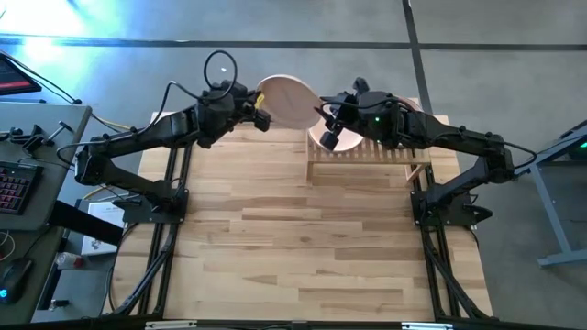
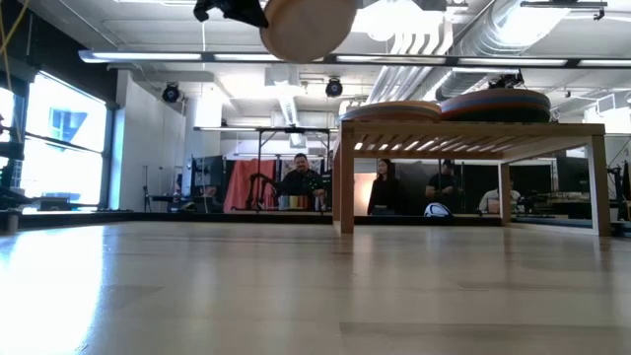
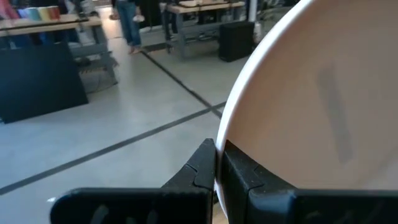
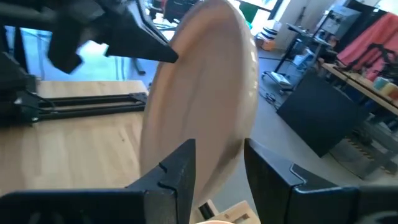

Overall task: Place and stack plates onto a shelf
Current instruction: Stack the grey plate on top of the light orange plate on the shelf

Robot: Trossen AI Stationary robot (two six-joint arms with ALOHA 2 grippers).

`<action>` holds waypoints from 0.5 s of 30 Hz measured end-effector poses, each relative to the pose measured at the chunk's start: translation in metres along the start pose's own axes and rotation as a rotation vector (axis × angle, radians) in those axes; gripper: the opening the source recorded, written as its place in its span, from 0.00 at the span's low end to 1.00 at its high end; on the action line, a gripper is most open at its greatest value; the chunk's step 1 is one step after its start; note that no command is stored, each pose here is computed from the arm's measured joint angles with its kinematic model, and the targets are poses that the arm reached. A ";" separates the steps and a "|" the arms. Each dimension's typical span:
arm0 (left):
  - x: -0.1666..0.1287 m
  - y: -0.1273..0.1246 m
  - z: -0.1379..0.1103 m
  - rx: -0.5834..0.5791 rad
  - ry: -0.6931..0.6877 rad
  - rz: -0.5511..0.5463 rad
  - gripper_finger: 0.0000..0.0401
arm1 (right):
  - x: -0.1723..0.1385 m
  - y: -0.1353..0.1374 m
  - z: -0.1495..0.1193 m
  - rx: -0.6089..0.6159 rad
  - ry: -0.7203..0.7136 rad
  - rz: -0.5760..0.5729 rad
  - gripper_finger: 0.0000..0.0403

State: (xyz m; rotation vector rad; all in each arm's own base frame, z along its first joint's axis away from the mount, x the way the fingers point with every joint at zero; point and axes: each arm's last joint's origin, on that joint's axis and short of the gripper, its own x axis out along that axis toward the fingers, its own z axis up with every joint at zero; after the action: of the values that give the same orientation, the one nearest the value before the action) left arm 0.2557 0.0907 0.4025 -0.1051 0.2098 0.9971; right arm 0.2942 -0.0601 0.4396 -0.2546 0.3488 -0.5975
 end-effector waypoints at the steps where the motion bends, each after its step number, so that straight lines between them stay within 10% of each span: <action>1: 0.000 0.000 0.001 -0.006 -0.006 -0.012 0.00 | 0.000 0.000 0.000 0.000 0.003 -0.013 0.30; 15: 0.000 -0.002 0.001 -0.009 0.004 -0.071 0.00 | 0.000 -0.002 -0.001 0.059 0.022 -0.061 0.16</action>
State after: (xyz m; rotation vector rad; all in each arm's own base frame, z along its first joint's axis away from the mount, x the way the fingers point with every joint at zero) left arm 0.2576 0.0896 0.4032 -0.1218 0.2039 0.9269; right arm 0.2928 -0.0616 0.4388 -0.2028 0.3446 -0.6698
